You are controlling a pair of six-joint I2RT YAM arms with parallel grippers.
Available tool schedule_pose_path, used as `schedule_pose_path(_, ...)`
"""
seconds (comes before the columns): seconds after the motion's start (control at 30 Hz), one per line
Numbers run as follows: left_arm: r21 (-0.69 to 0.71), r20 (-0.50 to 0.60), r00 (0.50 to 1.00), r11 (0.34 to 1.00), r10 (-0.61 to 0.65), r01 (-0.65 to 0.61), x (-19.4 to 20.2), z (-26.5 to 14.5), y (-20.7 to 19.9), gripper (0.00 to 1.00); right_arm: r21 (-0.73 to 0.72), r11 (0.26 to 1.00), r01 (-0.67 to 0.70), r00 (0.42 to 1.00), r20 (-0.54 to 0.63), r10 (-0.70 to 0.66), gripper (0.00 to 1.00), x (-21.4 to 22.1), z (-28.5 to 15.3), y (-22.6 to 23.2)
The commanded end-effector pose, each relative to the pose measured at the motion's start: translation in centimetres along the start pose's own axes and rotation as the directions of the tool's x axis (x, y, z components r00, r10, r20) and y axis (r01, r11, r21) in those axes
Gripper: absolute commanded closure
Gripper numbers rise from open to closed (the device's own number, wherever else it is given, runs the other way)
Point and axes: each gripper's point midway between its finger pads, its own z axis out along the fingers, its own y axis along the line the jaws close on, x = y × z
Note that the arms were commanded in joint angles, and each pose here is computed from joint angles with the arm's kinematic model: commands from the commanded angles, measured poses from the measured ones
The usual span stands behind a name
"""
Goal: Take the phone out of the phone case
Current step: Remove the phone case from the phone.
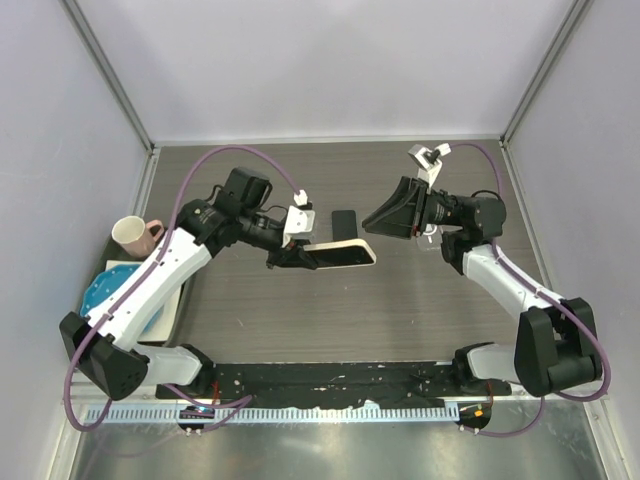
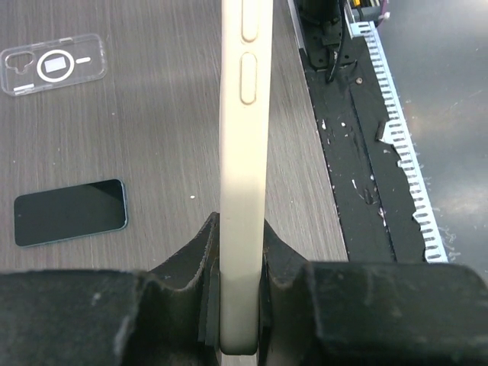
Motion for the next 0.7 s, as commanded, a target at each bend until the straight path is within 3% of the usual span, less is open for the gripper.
schedule_pose_path(0.0, 0.016, 0.149, 0.988, 0.999, 0.048, -0.05, -3.4, -0.9, -0.5, 1.0, -0.119, 0.971, 0.206, 0.978, -0.004, -0.208, 0.59, 0.6, -0.5, 4.7)
schedule_pose_path(0.37, 0.027, 0.197, 0.977, 0.997, -0.08, 0.076, -3.1, -0.8, 0.6, 1.0, -0.151, 0.901, 0.407, 0.906, -0.062, -0.42, 0.44, 3.4, -1.5, 6.7)
schedule_pose_path(0.53, 0.022, 0.199, 0.975, 0.995, -0.096, 0.094, -2.6, -0.7, 0.7, 1.0, -0.178, 0.895, 0.408, 0.887, -0.157, -0.435, 0.45, 4.3, -2.0, 6.5)
schedule_pose_path(0.67, 0.023, 0.205, 0.973, 0.995, -0.104, 0.102, -2.4, -0.6, 0.9, 1.0, -0.18, 0.888, 0.423, 0.88, -0.15, -0.45, 0.52, 4.4, -1.9, 6.1)
